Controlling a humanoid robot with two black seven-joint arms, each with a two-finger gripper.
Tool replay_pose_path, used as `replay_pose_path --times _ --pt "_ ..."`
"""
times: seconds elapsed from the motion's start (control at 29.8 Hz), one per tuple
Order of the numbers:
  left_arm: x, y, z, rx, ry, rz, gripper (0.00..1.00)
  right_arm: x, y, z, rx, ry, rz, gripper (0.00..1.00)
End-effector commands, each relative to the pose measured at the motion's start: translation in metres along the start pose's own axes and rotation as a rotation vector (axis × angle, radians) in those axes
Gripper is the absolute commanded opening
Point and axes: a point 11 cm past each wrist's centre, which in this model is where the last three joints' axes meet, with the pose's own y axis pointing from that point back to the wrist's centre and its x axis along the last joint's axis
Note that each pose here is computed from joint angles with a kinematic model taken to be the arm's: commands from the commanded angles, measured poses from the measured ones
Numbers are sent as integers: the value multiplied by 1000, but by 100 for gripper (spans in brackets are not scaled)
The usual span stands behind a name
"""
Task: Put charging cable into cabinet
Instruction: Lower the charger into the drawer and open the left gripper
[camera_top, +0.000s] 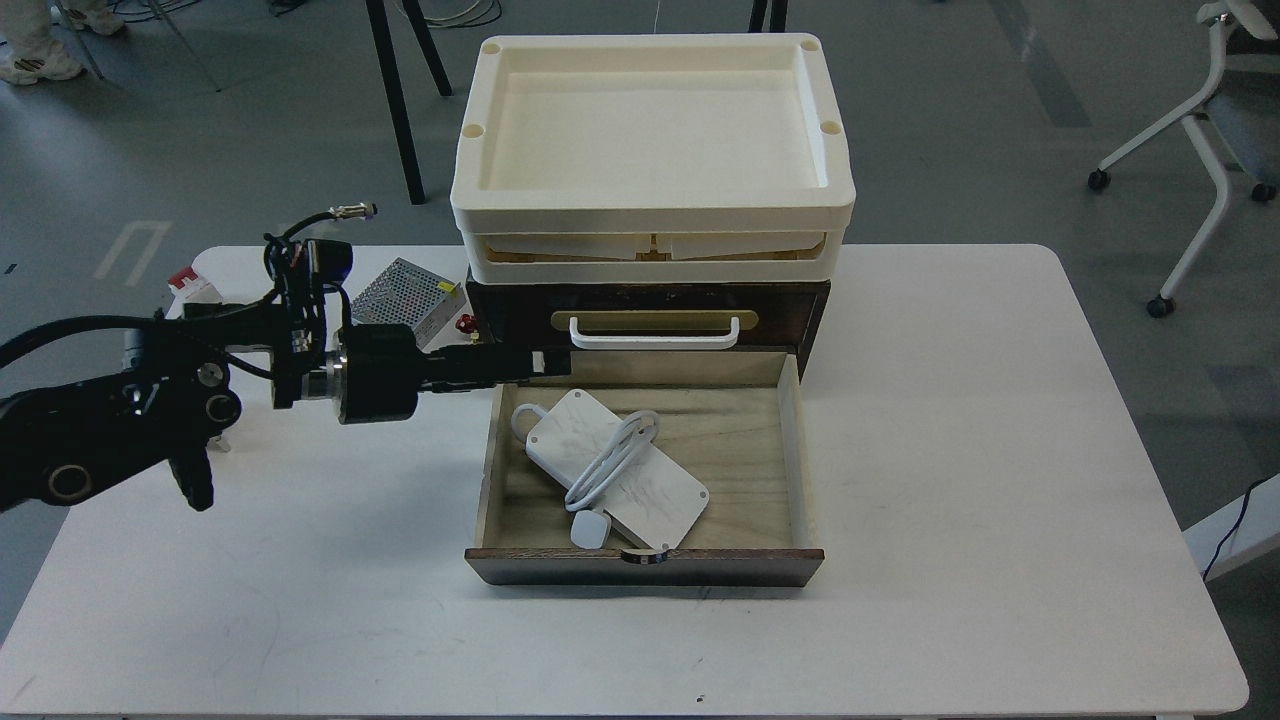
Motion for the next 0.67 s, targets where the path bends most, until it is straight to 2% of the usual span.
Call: replay_pose_path --times 0.0,0.1,0.17,0.27,0.44,0.54,0.64 --pt "17 63 -18 127 -12 66 94 -23 -21 -16 23 29 -62 100" --pt "31 102 -27 200 -4 136 95 -41 -32 -20 30 39 -108 100" --pt "54 119 -15 142 52 256 95 -58 -37 -12 20 15 -152 100" --pt "100 147 7 -36 202 503 96 -83 -41 2 3 -30 -216 100" --pt "164 208 21 -435 504 919 96 -116 -49 43 -14 -145 -263 100" --pt "183 204 10 -656 692 1049 96 -124 -52 50 7 -198 -264 100" --pt "188 180 7 -712 753 1045 96 -134 -55 55 26 -244 -273 100"
